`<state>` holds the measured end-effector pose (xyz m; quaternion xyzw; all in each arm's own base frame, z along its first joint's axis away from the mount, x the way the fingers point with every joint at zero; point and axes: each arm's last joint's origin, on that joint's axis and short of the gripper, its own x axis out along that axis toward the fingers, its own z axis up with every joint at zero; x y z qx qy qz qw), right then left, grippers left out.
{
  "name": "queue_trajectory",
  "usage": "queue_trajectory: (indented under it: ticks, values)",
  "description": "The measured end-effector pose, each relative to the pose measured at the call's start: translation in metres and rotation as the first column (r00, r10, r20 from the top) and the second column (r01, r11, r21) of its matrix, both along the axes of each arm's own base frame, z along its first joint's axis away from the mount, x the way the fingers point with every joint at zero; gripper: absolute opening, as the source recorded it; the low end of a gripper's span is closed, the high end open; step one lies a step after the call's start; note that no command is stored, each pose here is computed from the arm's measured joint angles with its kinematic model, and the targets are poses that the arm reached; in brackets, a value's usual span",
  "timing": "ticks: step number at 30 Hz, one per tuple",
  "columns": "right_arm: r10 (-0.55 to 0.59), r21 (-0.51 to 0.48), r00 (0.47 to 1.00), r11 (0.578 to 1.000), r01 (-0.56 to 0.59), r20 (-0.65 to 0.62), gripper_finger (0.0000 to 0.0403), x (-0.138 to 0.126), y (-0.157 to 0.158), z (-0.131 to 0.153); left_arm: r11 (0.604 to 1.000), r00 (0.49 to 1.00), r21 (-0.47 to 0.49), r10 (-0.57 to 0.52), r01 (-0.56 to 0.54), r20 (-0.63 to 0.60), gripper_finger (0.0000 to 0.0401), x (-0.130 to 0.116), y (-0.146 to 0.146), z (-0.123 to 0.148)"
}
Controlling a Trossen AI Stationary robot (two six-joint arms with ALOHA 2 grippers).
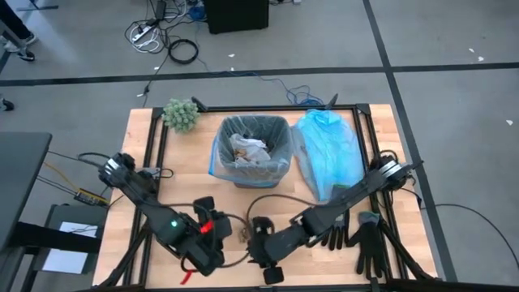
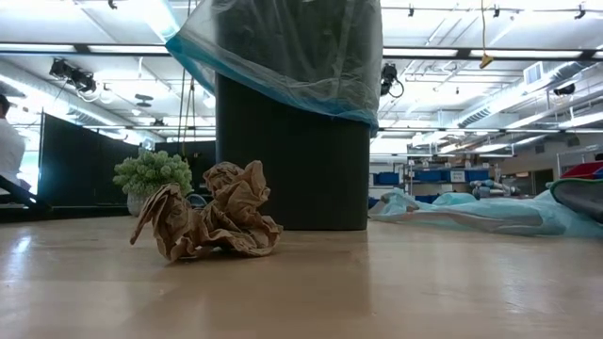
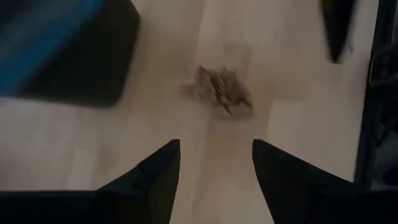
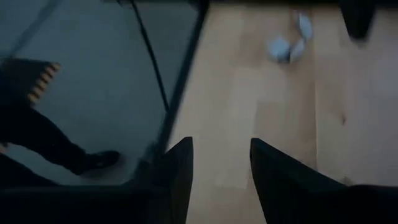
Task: Place trash/remove bag and relplace
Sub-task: Put the brown napkin into the trash bin
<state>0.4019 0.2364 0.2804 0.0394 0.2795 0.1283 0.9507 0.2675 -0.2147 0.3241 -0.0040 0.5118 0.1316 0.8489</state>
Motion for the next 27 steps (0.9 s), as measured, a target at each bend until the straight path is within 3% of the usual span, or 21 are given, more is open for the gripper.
queue_trajectory:
  ticks: [7,10,16,27]
  values:
    - [-0.120,-0.146,0.981,0.984,0.099,-0.149,0.0146,0.013,0.000,-0.062,0.997,0.998,-0.061,0.046,-0.049,-0.046,0.0211,-0.005,-0.018,-0.013]
    - [-0.175,-0.156,0.964,0.977,0.145,-0.200,0.0146,0.020,-0.007,-0.081,0.992,0.996,-0.096,0.083,-0.087,-0.044,0.0211,-0.011,-0.024,-0.013]
    - [-0.270,-0.181,0.947,0.954,0.239,-0.174,0.0146,0.028,-0.023,-0.081,0.979,0.988,-0.137,0.150,-0.153,-0.038,0.0211,-0.026,-0.037,-0.013]
    - [-0.247,-0.167,0.941,0.963,0.212,-0.232,0.0146,0.037,-0.047,-0.086,0.957,0.959,-0.059,0.281,-0.284,-0.044,0.0211,-0.042,-0.034,-0.014]
